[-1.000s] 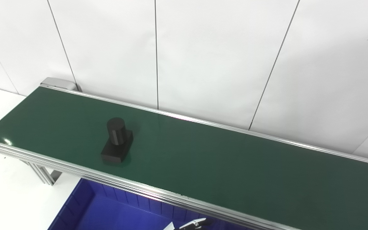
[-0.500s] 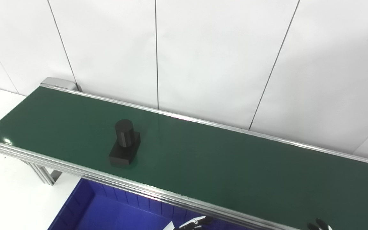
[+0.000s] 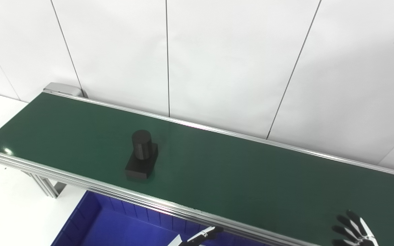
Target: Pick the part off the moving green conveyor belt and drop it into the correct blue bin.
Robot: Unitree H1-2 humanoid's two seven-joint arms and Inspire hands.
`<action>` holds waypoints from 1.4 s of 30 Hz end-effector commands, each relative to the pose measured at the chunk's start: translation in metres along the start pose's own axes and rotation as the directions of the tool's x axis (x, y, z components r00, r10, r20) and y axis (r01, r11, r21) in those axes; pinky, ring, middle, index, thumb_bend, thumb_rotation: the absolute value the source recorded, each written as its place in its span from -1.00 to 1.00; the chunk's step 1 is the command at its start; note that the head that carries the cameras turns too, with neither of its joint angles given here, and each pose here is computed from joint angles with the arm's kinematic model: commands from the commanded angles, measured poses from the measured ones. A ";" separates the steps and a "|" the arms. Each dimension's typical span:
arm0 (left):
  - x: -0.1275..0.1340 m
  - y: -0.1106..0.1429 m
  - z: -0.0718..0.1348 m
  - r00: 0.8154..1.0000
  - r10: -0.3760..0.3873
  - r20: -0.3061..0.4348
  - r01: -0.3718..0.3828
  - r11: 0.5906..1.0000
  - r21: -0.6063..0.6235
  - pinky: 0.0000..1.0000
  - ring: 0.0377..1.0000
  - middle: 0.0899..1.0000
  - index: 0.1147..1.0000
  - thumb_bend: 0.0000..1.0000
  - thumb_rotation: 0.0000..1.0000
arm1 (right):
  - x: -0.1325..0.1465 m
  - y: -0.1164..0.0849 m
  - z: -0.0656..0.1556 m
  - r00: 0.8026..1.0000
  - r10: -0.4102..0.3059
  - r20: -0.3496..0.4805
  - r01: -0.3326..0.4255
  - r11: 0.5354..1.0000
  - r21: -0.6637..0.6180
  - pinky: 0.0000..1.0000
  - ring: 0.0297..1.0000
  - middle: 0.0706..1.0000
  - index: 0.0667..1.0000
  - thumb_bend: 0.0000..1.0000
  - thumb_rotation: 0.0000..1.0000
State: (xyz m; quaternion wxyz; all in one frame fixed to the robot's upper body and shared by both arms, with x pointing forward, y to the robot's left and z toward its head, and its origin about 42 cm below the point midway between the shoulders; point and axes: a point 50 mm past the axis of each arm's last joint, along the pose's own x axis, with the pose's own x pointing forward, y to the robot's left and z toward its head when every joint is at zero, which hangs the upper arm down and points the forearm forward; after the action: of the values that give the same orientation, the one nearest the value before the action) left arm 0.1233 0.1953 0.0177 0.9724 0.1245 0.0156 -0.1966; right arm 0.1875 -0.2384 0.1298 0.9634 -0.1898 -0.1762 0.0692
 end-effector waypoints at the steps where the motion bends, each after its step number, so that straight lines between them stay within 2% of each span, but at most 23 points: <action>1: 0.004 0.009 0.006 0.998 -0.022 0.064 0.022 1.000 0.009 0.47 0.73 0.85 0.79 0.92 -0.54 | 0.004 -0.005 0.007 1.000 -0.009 0.026 0.009 1.000 0.003 0.24 0.52 0.65 0.78 0.59 0.03; 6: -0.004 0.022 -0.005 0.998 -0.054 0.021 0.054 0.999 0.002 0.51 0.72 0.78 0.74 1.00 -0.52 | 0.005 -0.008 0.008 0.999 -0.009 0.032 0.009 1.000 -0.006 0.24 0.52 0.66 0.78 0.63 0.11; 9: -0.006 0.022 -0.008 0.998 -0.067 0.011 0.068 0.998 -0.016 0.44 0.70 0.77 0.73 1.00 -0.52 | 0.007 -0.010 0.008 0.999 -0.003 0.041 0.004 1.000 -0.009 0.26 0.52 0.66 0.78 0.62 0.13; 12: -0.006 0.018 -0.008 0.996 -0.083 0.010 0.083 0.996 -0.015 0.46 0.72 0.78 0.72 1.00 -0.52 | 0.010 -0.011 0.009 0.999 -0.001 0.044 0.001 1.000 -0.010 0.28 0.52 0.66 0.78 0.65 0.14; 24: -0.005 0.012 -0.011 0.999 -0.034 -0.001 0.034 0.999 -0.031 0.45 0.69 0.78 0.76 1.00 -0.48 | 0.041 -0.008 0.011 0.997 0.008 0.081 -0.010 1.000 0.027 0.26 0.52 0.65 0.78 0.69 0.06; 33: -0.002 0.008 -0.007 1.000 -0.029 0.012 0.030 0.999 -0.035 0.39 0.69 0.81 0.79 1.00 -0.48 | 0.076 -0.006 0.011 0.994 0.099 0.042 -0.100 0.995 0.000 0.47 0.59 0.68 0.85 0.62 0.05; 39: -0.003 0.004 0.002 0.999 -0.018 0.038 0.020 0.999 -0.038 0.44 0.75 0.89 0.83 1.00 -0.46 | 0.096 -0.003 0.017 0.991 0.123 0.048 -0.122 0.992 -0.017 0.42 0.55 0.64 0.82 0.62 0.01; 42: -0.002 0.001 0.006 0.999 -0.012 0.046 0.014 0.999 -0.035 0.47 0.78 0.94 0.89 0.98 -0.44 | 0.103 -0.002 0.022 0.990 0.136 0.042 -0.135 0.991 -0.018 0.47 0.57 0.65 0.81 0.63 -0.05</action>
State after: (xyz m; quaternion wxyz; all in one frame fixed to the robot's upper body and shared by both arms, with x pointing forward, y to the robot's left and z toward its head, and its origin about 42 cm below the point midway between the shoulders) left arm 0.1213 0.2003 0.0154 0.9722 0.1080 0.0269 -0.2062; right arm 0.2699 -0.2162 0.1670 0.9550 -0.2055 -0.1646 0.1369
